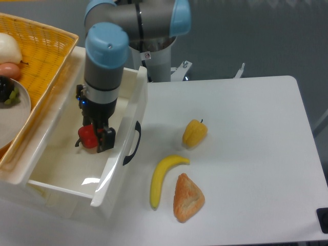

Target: Place the red pepper in the upper white drawer

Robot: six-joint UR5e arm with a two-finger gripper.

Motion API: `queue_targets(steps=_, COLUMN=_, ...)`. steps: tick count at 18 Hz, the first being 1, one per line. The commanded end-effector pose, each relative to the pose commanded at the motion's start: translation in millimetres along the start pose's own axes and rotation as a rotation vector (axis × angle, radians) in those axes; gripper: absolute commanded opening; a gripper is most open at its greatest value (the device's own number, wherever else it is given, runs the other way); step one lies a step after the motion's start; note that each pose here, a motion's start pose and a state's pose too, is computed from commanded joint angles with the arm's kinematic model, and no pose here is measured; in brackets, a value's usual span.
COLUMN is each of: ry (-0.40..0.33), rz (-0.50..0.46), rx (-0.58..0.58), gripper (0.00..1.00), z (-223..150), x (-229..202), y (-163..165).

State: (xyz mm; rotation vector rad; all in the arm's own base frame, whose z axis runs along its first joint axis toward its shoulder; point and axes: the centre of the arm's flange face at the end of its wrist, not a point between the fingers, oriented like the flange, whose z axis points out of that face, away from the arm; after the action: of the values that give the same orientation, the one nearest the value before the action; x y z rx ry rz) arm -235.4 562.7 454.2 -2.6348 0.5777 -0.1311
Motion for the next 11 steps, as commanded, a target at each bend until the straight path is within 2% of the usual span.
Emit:
queue_targets(steps=2, ry=0.001, rz=-0.052, rx=0.029, gripper=0.99, z=-7, x=-8, y=6)
queue_targets(steps=6, ry=0.02, rz=-0.229, rx=0.127, gripper=0.99, z=-26, x=-29, y=25)
queue_targets(steps=11, ry=0.015, rz=-0.373, rx=0.157, gripper=0.99, z=-39, x=-45, y=40)
